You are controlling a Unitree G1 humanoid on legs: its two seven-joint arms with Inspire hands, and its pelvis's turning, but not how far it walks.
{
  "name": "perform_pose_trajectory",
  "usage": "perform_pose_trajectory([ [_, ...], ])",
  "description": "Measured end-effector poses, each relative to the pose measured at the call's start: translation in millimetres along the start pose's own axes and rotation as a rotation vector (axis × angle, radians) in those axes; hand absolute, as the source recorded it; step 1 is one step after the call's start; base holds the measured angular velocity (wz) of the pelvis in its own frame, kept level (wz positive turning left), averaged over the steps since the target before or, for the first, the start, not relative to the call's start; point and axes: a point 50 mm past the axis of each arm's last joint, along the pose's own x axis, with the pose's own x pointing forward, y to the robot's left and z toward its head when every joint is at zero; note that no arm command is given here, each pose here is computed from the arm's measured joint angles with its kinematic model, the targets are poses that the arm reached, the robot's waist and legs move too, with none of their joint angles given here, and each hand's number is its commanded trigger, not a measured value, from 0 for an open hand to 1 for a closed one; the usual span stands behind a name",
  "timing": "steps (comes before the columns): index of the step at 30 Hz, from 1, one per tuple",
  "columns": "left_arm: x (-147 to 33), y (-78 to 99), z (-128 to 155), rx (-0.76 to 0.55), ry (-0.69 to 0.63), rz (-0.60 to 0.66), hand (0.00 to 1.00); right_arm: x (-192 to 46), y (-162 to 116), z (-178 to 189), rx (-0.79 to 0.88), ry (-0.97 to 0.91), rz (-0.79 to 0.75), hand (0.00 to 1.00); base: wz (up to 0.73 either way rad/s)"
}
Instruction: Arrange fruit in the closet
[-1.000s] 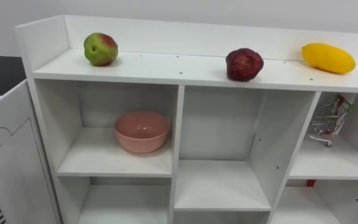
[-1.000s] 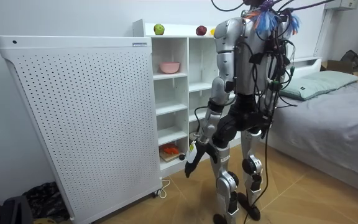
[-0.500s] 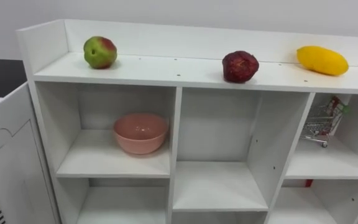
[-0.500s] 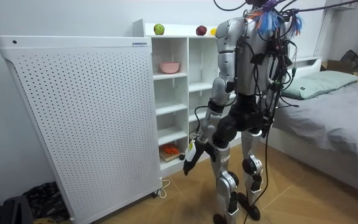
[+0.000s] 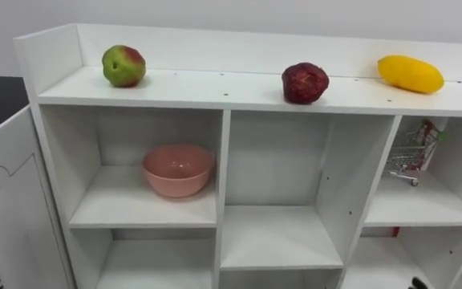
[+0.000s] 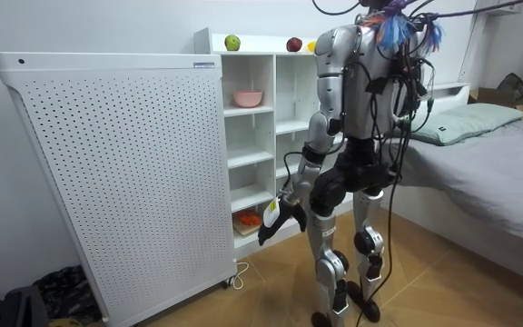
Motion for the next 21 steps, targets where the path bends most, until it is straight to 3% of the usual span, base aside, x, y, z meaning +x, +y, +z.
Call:
perform_pose_trajectory([
  [9, 0.4, 1.0, 5.5, -0.007, -0.025, 0.006, 0.0, -2.3, 8.9, 64.9, 0.088, -0.307, 0.01, 0.0, 0.0],
  [16, 0.1, -1.4, 9.6, 0.015, -0.046, -0.003, 0.0, -3.1, 12.2, 85.9, 0.099, -0.402, 0.02, 0.0, 0.01],
  [21, -0.6, -3.8, 11.4, 0.046, -0.062, -0.027, 0.0, 3.6, 22.2, 124.6, 0.125, -0.554, 0.035, 0.0, -0.01],
])
